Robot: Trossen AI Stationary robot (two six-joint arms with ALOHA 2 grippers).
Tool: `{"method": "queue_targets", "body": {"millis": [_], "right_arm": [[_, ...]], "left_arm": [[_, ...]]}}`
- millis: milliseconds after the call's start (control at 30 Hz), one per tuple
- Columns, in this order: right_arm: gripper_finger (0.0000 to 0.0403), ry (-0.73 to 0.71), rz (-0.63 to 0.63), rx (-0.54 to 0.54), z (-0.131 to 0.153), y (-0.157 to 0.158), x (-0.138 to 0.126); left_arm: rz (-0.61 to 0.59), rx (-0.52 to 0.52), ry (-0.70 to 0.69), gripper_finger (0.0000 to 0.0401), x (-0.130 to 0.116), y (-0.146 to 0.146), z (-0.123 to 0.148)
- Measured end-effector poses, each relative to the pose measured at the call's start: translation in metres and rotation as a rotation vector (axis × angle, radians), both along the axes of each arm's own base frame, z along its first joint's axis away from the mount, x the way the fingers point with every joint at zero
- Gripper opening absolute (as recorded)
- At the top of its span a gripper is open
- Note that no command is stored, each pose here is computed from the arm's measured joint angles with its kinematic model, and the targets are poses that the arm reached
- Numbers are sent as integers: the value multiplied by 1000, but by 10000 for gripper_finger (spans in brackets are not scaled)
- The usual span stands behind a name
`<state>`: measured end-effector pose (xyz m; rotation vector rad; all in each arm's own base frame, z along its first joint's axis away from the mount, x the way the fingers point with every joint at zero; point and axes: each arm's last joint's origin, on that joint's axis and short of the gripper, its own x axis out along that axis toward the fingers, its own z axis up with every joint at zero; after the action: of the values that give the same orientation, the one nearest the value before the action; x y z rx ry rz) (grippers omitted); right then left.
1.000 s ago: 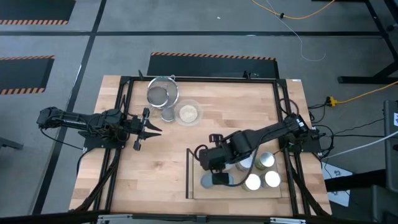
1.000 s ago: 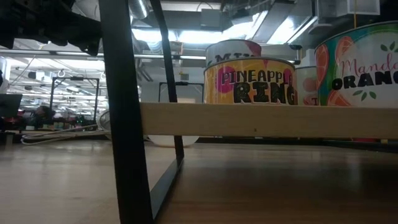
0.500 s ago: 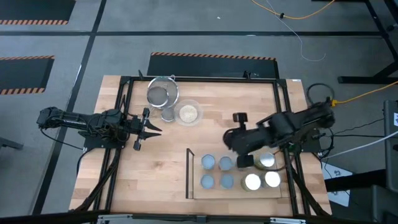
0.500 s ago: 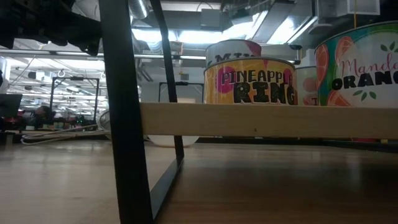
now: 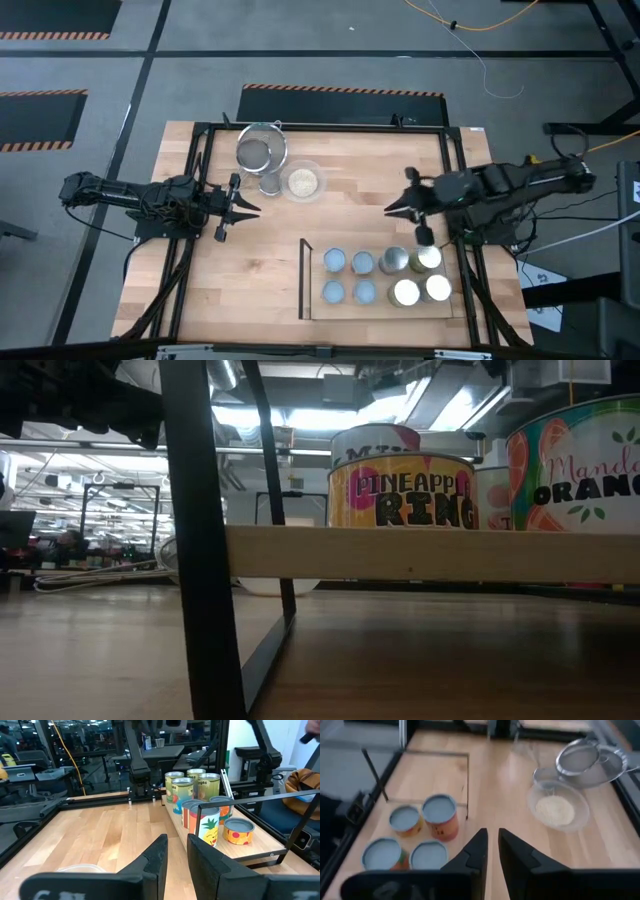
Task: Pick and place cans onto a shelf
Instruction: Return to Home Position
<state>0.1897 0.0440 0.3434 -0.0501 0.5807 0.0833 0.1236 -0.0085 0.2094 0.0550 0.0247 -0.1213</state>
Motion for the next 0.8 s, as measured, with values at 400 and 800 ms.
{"method": "queue_targets", "body": {"millis": [400, 800], "right_arm": [[51, -246, -62, 122, -57, -26, -66], [51, -412, -66, 182, -76, -33, -109]], "left_arm": [[130, 93, -80, 66, 0, 4, 7], [305, 166, -70, 66, -3, 23, 7]]}}
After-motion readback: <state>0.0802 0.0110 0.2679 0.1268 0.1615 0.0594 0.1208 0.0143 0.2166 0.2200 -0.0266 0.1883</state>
